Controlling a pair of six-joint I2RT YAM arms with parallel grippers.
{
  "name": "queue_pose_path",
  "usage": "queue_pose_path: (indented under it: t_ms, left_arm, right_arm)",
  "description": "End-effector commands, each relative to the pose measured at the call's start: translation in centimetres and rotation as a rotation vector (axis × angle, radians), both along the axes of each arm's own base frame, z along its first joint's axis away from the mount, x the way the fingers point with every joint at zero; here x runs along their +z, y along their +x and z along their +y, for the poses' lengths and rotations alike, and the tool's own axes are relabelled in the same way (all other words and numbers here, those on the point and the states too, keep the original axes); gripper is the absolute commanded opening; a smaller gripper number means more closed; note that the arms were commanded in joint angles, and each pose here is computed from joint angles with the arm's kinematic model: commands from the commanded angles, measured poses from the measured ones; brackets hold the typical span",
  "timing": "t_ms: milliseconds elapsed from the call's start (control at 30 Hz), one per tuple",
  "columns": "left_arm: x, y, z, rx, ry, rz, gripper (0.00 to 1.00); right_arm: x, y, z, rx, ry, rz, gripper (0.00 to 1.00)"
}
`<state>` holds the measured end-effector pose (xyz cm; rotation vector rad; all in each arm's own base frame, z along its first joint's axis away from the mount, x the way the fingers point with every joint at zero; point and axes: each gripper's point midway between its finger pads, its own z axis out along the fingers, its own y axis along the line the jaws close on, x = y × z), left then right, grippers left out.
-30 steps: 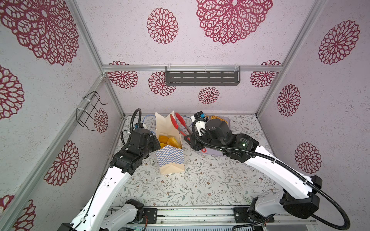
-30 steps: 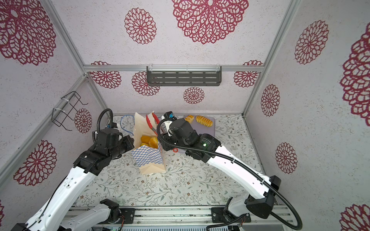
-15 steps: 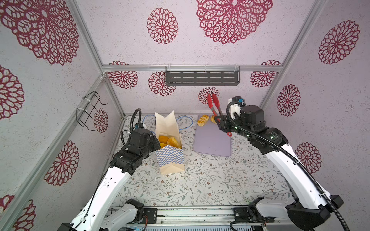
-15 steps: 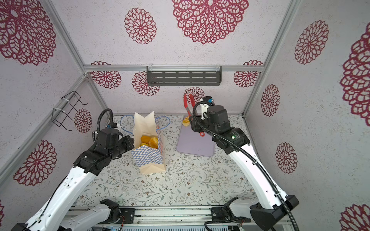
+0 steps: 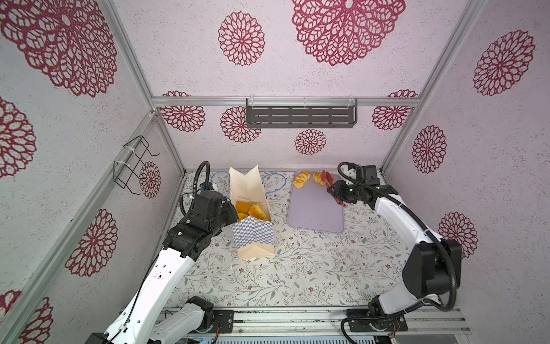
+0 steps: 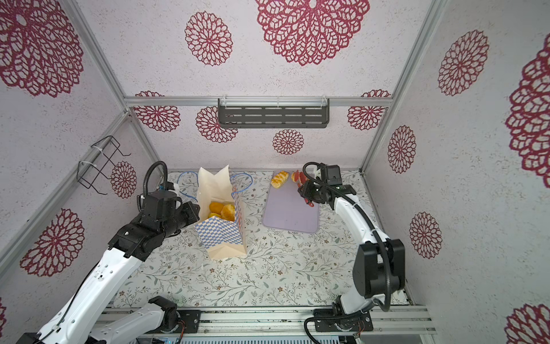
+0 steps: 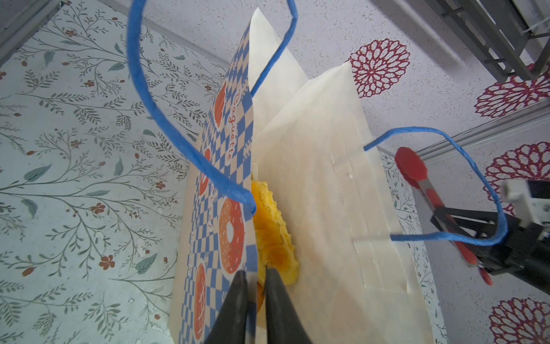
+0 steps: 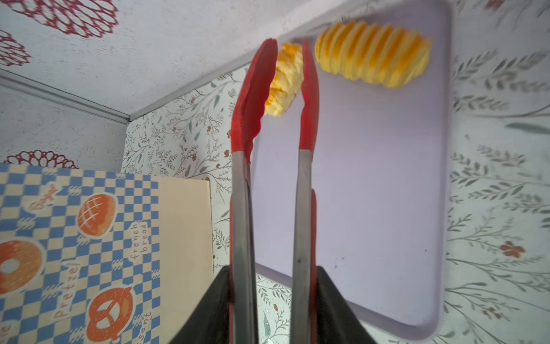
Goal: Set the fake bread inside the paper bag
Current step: 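Move the open tongs back to the yellow bun on the tray, then lower the tongs around the yellow bun and squeeze it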
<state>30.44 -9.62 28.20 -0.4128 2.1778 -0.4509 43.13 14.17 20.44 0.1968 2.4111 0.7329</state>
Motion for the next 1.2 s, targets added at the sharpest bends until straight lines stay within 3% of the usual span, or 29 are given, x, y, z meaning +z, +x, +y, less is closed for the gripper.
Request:
queue_pose_path:
  t_ms: [0, 400, 700, 1167]
  left_arm:
    - [1.7, 0.0, 0.1, 0.001, -0.017, -0.047, 0.17]
    - [1.6, -0.2, 0.3, 0.003, -0.01, -0.049, 0.17]
    - [1.6, -0.3, 0.5, 0.008, -0.008, -0.052, 0.17]
    - [1.4, -0.6, 0.6, 0.014, -0.01, -0.049, 0.17]
  right_arm:
    - [1.9, 1.8, 2.6, 0.066, 0.151, -0.056, 0.43]
    - [-2.2, 6.1, 4.7, 0.05, 0.246, 0.029, 0.47]
    - [-4.0, 6.8, 5.0, 0.037, 0.237, 0.064, 0.54]
    - [-4.6, 7.3, 7.2, 0.063, 0.254, 0.076, 0.56]
